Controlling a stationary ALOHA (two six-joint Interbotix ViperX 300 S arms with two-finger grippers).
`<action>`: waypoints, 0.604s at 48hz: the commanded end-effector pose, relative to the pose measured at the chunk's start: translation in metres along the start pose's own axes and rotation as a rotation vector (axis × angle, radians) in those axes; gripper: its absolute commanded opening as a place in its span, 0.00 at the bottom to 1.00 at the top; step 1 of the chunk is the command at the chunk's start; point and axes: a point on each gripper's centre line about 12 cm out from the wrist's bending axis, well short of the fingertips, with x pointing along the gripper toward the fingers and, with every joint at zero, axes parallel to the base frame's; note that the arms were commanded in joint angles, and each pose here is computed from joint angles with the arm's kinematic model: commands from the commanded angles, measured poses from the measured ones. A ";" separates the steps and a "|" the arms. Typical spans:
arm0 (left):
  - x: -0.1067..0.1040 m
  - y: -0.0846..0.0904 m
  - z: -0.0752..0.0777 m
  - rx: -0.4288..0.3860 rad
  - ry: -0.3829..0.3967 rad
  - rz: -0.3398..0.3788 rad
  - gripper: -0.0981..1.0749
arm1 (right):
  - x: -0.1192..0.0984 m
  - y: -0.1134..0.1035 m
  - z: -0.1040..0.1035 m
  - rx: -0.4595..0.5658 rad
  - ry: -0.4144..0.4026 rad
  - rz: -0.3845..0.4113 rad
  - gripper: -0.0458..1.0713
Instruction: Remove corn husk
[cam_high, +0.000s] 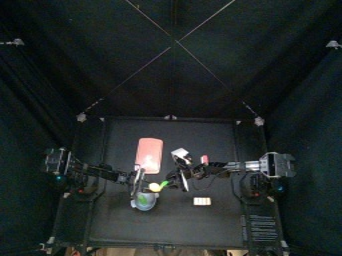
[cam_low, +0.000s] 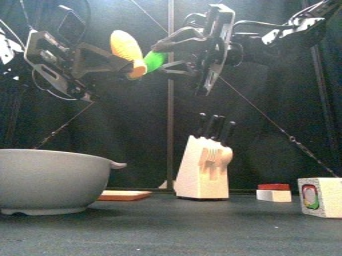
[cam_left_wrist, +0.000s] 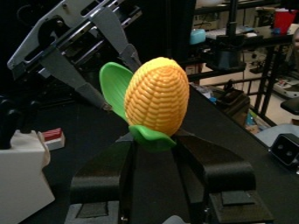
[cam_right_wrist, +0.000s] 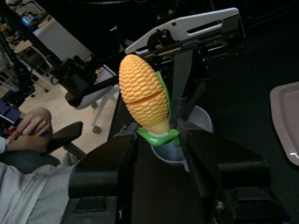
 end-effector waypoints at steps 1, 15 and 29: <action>0.001 -0.001 0.006 0.007 -0.024 -0.005 0.58 | -0.010 0.008 0.018 -0.019 -0.054 0.015 0.30; -0.003 -0.001 0.006 0.007 -0.024 -0.003 0.58 | -0.020 0.009 0.017 -0.018 -0.058 0.007 0.30; -0.009 -0.003 0.007 0.008 -0.022 -0.005 0.58 | -0.025 0.008 0.013 -0.002 -0.058 0.000 0.30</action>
